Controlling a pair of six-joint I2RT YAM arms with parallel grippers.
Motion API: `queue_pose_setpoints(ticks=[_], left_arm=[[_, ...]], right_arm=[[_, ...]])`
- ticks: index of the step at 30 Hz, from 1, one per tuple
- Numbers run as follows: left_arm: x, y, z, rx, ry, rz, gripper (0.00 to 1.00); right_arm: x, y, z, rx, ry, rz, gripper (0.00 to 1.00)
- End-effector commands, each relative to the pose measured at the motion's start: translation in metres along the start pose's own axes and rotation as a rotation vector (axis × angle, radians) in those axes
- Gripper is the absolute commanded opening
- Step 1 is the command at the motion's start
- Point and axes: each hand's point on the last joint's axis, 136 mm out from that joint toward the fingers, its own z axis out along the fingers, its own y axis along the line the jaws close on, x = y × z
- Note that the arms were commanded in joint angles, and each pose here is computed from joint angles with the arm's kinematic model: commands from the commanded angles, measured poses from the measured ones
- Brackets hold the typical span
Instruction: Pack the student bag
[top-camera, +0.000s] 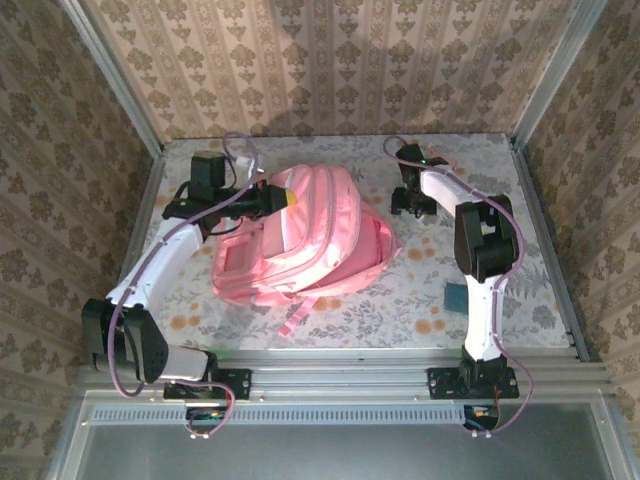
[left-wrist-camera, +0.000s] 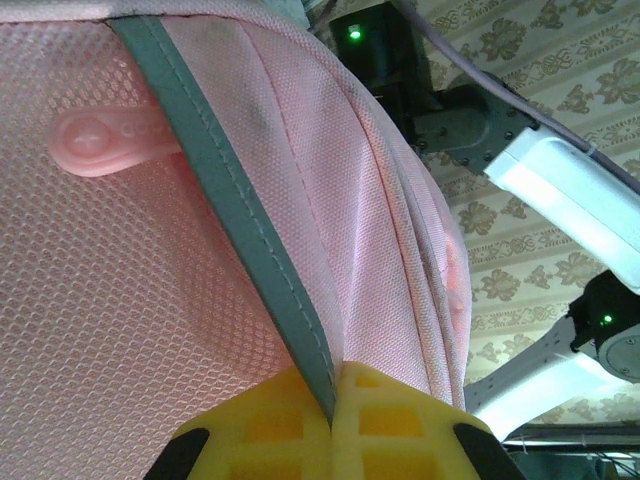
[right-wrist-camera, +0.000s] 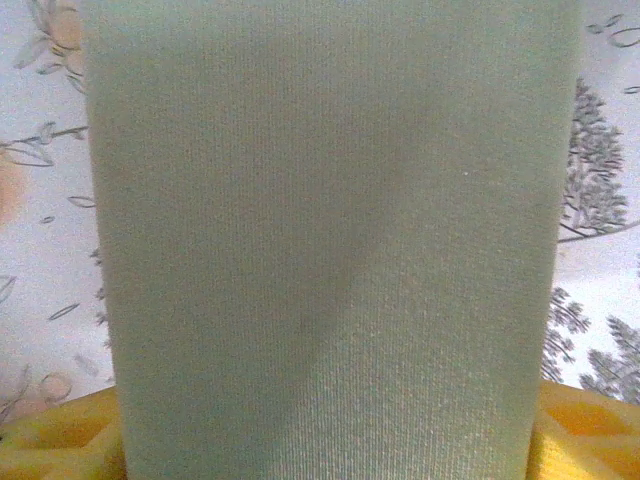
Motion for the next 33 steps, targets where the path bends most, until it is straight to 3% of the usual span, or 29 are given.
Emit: queue_pose_setpoints(ticks=[1, 7, 12, 23, 33], left_arm=[[-0.014, -0.047, -0.020, 0.090, -0.036, 0.158, 0.00], [-0.025, -0.048, -0.025, 0.122, -0.050, 0.170, 0.00], [-0.033, -0.067, -0.031, 0.200, -0.057, 0.219, 0.00], [-0.043, -0.097, -0.037, 0.322, -0.035, 0.290, 0.00], [-0.049, -0.100, -0.037, 0.330, -0.036, 0.279, 0.00]], right_arm=[[-0.016, 0.002, -0.054, -0.053, -0.129, 0.050, 0.68], [-0.001, 0.016, -0.117, -0.182, -0.273, 0.102, 0.66], [0.043, 0.045, -0.159, -0.391, -0.314, 0.098, 0.66], [0.155, 0.097, -0.192, -0.810, -0.190, -0.027, 0.63], [0.170, 0.124, -0.203, -0.794, -0.305, -0.334, 0.64]])
